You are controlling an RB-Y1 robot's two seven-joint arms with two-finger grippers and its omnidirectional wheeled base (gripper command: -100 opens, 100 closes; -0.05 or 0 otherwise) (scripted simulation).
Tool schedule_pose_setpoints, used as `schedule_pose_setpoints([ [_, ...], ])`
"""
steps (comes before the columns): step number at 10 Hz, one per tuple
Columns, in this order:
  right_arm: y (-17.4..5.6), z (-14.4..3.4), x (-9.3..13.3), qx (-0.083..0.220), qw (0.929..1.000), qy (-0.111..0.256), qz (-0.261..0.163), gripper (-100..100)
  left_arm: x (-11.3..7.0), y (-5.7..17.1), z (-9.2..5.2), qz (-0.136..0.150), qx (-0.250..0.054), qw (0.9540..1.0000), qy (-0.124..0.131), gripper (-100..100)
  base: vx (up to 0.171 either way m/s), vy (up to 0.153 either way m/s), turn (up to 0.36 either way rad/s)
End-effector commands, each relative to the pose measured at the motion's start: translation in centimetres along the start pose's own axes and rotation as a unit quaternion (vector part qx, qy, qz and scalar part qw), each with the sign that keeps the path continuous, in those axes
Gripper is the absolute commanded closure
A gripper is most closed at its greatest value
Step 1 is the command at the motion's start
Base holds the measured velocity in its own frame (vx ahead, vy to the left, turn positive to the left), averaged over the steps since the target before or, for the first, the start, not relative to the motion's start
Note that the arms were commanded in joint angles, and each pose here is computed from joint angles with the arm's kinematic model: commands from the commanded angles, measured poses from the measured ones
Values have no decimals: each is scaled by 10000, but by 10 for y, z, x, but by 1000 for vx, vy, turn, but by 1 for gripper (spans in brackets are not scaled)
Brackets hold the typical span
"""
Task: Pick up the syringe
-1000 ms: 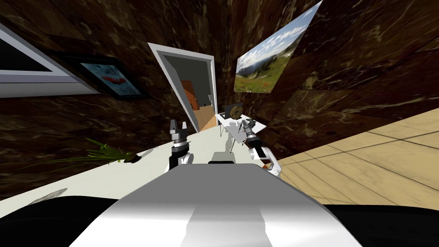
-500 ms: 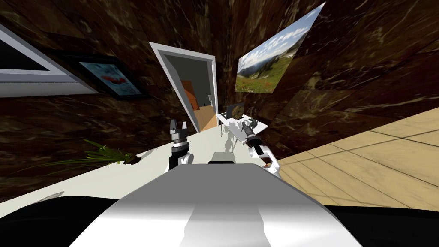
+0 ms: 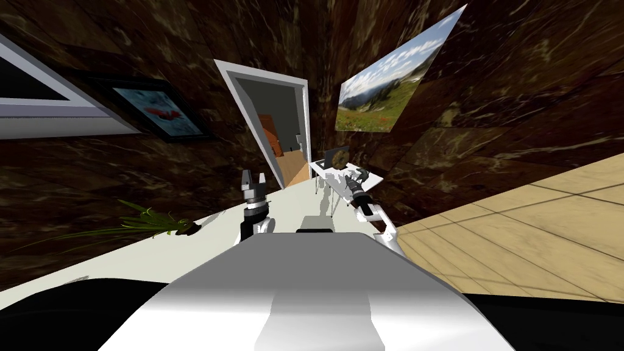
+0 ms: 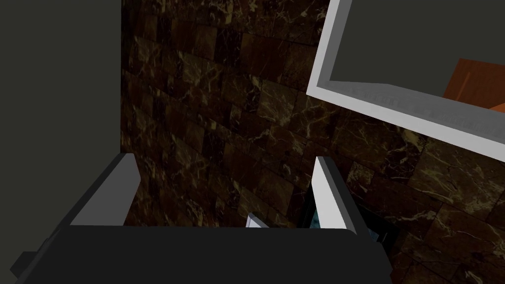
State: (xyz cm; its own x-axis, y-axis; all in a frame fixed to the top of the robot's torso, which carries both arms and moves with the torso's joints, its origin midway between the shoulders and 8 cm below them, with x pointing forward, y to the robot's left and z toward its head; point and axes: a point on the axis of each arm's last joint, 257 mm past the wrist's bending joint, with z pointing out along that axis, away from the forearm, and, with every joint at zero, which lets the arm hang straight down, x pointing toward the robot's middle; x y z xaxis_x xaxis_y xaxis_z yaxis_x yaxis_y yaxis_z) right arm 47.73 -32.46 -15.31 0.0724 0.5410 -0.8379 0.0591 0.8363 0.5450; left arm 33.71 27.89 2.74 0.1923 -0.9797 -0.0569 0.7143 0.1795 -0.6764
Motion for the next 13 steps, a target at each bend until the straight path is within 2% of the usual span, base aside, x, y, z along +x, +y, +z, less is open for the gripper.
schedule_pose_setpoints([
  [1, -14, 4, 2, 228, 9994, 72, -269, -100, 0, 0, 0, 0, 0, 10000, 0, 0, 13, 56, -1],
  [2, -24, 7, 3, 363, 9981, 122, -486, -100, 0, 0, 0, 0, 0, 10000, 0, 0, 17, 69, -7],
  [3, -27, 6, 3, 419, 9978, 135, -486, -100, 0, 0, 0, 0, 0, 10000, 0, 0, 19, 55, -4],
  [6, -59, 14, 3, 855, 9899, 295, -1091, -100, 0, 0, 0, 0, 0, 10000, 0, 0, 25, 60, 0],
  [9, -91, 17, -1, 1290, 9771, 452, -1628, -100, 0, 0, 0, 0, 0, 10000, 0, 0, 26, 68, 4],
  [13, -124, 19, -10, 1717, 9585, 593, -2196, -100, 0, 0, 0, 0, 0, 10000, 0, 0, 22, 51, 4],
])
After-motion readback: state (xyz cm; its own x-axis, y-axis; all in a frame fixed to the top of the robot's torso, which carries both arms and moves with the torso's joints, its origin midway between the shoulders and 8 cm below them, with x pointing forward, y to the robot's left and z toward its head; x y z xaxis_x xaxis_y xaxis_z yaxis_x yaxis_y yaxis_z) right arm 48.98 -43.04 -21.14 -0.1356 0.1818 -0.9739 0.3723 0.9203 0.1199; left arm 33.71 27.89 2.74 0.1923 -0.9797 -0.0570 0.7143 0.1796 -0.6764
